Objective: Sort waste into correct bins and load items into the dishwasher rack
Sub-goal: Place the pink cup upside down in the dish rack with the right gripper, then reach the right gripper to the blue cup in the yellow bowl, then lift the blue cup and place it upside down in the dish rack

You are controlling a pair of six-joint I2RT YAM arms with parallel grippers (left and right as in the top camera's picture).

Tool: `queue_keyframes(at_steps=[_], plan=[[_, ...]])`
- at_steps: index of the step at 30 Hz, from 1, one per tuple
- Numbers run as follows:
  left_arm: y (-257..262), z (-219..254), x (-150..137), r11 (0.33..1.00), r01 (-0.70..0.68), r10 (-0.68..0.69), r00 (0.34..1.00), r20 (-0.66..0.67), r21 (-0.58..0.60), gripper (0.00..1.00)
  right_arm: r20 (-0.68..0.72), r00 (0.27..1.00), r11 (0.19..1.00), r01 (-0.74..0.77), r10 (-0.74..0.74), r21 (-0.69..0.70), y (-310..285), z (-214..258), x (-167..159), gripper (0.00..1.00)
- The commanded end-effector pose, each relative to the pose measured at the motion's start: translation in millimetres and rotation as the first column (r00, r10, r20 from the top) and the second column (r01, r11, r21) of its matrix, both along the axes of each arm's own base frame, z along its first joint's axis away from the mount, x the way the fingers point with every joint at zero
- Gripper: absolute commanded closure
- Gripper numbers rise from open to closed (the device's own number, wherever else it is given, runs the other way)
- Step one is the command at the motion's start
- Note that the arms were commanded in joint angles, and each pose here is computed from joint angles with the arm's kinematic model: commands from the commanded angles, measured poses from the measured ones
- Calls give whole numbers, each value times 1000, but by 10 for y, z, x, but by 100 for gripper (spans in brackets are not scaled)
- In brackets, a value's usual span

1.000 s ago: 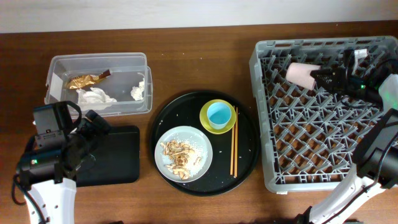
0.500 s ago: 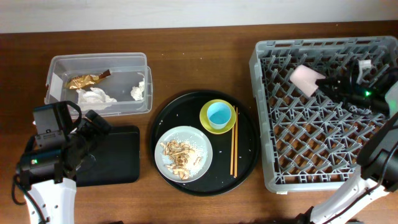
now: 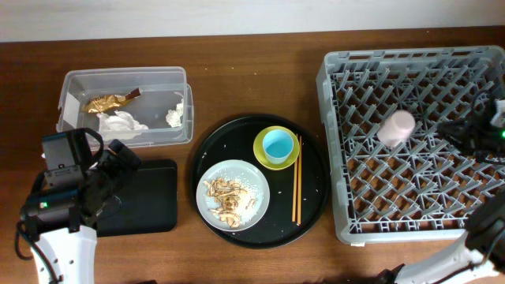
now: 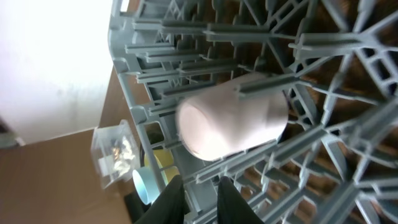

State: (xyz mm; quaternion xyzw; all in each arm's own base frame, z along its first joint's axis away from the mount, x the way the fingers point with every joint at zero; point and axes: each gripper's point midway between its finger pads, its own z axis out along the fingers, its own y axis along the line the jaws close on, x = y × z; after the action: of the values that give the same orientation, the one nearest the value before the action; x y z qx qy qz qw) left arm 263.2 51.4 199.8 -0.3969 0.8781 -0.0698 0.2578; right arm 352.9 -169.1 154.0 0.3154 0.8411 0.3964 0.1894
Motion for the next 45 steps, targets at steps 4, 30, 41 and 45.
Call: queue_keyframes(at_steps=[4,30,41,45], plan=[[13,26,-9,1000,6,-6,1000,8,14,1,39,999,961,26,-16,-275,201,703,-126,82],[14,26,-9,1000,5,-6,1000,8,15,1,-340,703,317,-626,624,-713,4205,-715,85,59],[13,26,-9,1000,6,-6,1000,8,14,1,-374,720,288,-615,584,-734,4139,-905,161,80],[13,26,-9,1000,6,-6,1000,8,14,1,-341,728,307,-598,594,-741,4195,-704,221,93]])
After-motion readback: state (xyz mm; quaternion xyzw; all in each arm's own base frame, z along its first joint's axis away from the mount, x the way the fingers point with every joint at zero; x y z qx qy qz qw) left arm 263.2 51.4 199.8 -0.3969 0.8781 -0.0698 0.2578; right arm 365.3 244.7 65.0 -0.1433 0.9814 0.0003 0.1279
